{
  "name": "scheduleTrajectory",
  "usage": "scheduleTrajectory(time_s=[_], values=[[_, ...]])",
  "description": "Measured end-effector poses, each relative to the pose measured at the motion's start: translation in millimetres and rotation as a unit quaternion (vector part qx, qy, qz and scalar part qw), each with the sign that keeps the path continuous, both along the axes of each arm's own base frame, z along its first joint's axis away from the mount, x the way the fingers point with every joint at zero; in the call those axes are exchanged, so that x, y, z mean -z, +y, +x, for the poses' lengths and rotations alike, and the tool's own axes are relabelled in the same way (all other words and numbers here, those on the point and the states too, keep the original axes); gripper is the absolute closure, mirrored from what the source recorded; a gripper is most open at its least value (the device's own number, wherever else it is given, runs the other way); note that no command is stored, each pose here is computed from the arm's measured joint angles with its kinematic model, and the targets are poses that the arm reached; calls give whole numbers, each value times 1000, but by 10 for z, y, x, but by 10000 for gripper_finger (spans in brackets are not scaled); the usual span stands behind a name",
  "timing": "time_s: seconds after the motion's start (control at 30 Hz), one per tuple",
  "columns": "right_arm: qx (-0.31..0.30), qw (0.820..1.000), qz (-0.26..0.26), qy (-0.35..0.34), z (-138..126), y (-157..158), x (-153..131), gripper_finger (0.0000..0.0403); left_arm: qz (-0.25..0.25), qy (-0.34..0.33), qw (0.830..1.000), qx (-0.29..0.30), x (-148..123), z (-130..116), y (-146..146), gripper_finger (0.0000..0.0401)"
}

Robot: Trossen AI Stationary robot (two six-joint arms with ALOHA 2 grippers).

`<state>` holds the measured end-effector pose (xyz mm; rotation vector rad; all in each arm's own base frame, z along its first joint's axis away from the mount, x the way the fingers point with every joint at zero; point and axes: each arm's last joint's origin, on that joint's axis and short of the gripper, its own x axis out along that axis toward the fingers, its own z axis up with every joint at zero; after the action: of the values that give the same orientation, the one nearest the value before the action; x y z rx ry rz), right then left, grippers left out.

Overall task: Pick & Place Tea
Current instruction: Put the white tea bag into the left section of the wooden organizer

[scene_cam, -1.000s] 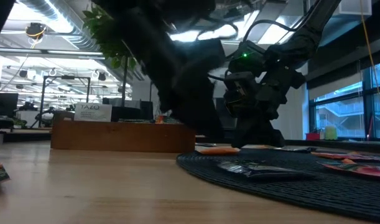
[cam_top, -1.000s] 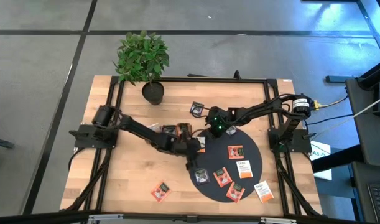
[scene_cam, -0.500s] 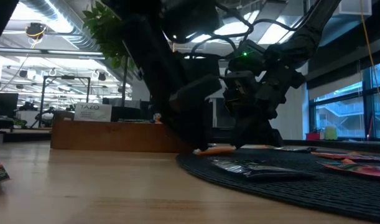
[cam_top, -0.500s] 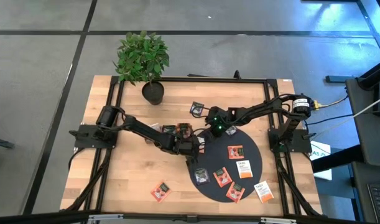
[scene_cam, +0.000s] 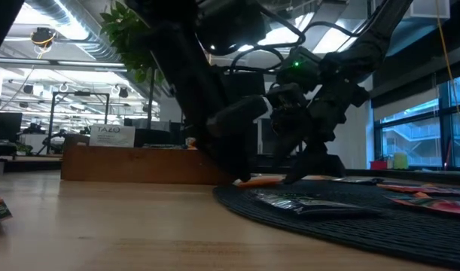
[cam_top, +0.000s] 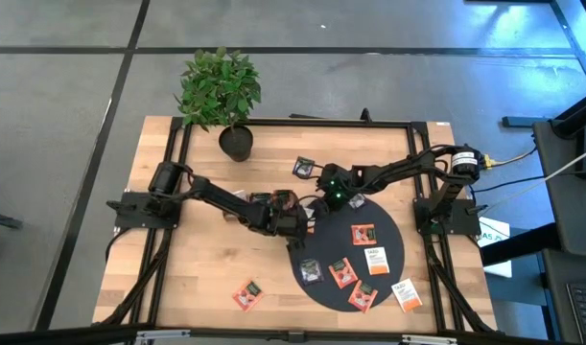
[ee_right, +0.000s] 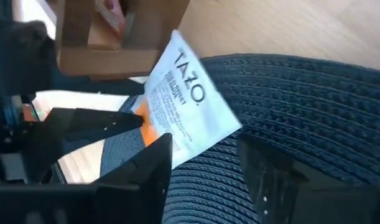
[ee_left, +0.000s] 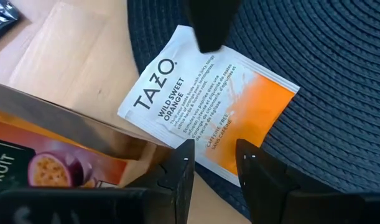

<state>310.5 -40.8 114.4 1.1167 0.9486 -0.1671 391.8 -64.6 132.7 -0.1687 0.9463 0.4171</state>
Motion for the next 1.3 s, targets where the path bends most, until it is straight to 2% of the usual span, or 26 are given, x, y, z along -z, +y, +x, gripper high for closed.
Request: scheduleTrajectory(time_s=[0.17,0.57,0.8,1.1,1.3], values=[[-12,1000,-7,-13,20,38,-12,208,0,-2,1000,-4,-1,7,28,287],[19,1000,6,-10,36,33,-23,245,2,-17,1000,4,-15,35,25,287],[38,999,-12,5,20,21,-3,244,-1,-8,1000,16,158,86,-2,287],[25,1000,-2,0,23,29,-7,243,15,-7,1000,20,215,90,-34,287],[3,1000,2,-9,27,47,-13,257,20,-15,999,30,216,110,-33,287]])
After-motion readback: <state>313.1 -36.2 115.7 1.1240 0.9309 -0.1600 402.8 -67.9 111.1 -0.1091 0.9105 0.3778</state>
